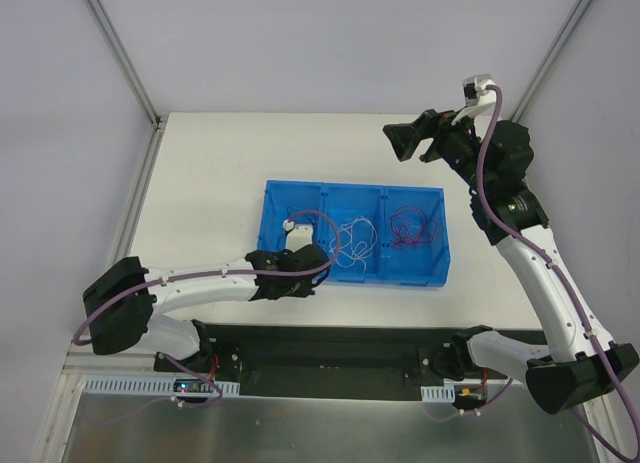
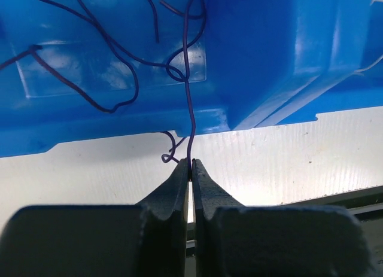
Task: Untangle the cables
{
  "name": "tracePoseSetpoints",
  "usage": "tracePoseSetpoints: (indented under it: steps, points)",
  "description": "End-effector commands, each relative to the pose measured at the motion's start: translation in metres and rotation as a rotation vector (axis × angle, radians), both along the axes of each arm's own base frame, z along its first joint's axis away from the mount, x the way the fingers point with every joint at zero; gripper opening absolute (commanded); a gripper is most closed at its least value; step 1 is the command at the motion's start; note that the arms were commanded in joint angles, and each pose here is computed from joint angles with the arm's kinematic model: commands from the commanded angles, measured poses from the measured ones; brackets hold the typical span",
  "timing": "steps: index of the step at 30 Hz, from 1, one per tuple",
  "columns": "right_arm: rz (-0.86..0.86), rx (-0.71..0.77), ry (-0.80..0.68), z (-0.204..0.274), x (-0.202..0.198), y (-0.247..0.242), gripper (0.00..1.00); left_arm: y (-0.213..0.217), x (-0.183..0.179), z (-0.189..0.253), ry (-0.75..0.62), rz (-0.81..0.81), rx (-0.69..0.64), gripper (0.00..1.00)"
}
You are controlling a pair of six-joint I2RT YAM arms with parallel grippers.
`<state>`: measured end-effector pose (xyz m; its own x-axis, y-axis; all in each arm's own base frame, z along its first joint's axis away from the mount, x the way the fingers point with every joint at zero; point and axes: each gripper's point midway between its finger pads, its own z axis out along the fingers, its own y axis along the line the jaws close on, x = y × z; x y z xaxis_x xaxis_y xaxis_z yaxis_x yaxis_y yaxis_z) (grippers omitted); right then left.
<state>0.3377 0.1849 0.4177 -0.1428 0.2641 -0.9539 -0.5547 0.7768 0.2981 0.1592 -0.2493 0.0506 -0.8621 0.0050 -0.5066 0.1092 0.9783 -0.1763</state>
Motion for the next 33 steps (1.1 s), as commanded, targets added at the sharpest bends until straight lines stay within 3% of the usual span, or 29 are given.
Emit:
tracePoseSetpoints:
  steps: [1,6,12,16,19,21,27,33]
  points:
    - [-0.027,0.0,-0.062,0.016,-0.003,-0.007,1.0,0.009,0.016,0.04,-0.157,-0.058,0.012,0.0]
    - [-0.038,-0.007,-0.049,0.013,-0.001,-0.009,1.0,0.021,0.04,0.091,-0.307,-0.083,0.002,0.0]
    - [-0.035,-0.043,-0.08,0.015,-0.005,-0.011,1.0,0.031,0.08,0.087,-0.231,-0.043,-0.05,0.0]
    - [-0.046,-0.074,-0.057,0.008,-0.003,-0.013,0.99,0.028,0.105,0.105,-0.287,-0.048,-0.043,0.02]
    - [-0.037,-0.081,-0.048,0.005,0.001,-0.01,1.0,0.029,0.116,0.113,-0.289,-0.026,-0.063,0.5]
    - [-0.027,-0.091,-0.035,0.0,0.004,-0.008,0.99,0.033,0.116,0.114,-0.283,-0.005,-0.08,0.65]
    - [-0.093,-0.16,-0.011,-0.006,-0.002,-0.025,1.0,0.039,0.105,0.131,-0.299,-0.035,-0.2,0.81]
    - [-0.221,-0.192,0.125,-0.075,-0.037,-0.061,0.96,0.045,0.088,0.162,-0.42,-0.091,-0.384,0.93]
